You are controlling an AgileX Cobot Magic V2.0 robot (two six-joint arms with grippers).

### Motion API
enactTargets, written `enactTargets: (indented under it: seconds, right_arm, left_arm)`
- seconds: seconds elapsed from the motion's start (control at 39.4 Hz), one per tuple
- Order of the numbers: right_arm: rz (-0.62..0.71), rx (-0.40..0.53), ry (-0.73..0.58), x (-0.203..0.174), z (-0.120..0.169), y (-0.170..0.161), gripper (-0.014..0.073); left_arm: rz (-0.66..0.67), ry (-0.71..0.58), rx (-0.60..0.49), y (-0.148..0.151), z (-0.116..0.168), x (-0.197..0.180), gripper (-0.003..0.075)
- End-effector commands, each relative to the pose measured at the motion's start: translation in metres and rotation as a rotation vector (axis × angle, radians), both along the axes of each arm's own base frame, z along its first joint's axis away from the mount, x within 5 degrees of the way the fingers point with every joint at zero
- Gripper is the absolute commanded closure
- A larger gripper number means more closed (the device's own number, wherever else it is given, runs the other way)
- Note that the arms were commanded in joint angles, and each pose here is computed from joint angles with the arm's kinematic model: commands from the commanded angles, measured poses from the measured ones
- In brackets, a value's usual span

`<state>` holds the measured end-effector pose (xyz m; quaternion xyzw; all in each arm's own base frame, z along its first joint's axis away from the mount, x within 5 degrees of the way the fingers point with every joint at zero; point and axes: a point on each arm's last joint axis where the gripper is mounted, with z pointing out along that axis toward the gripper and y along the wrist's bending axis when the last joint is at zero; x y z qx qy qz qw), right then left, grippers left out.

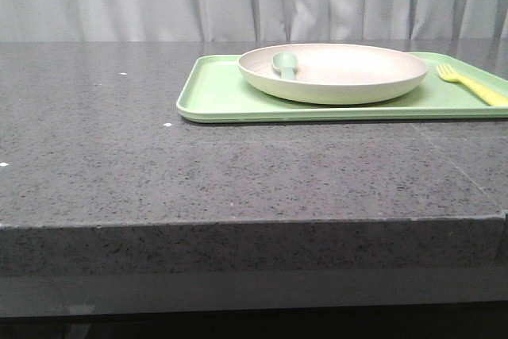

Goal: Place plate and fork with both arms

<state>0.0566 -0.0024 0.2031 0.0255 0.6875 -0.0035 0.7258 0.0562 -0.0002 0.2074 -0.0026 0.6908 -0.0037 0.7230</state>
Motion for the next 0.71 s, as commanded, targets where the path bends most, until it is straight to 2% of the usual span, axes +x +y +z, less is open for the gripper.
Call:
enactTargets:
  seconds: [0.0,0.69]
  right_arm:
    - [-0.003,-0.021,-0.110,-0.0026,0.0103,0.0000,0.0663]
    - [0.017,-0.020,-0.109,-0.0026,0.0101,0.0011,0.0663]
  left_arm:
    - [0.009,-0.100,-0.009,0.0009,0.0080,-0.0023,0.0739]
    - [0.009,-0.100,-0.009,0.0009,0.0080,-0.0023,0.0739]
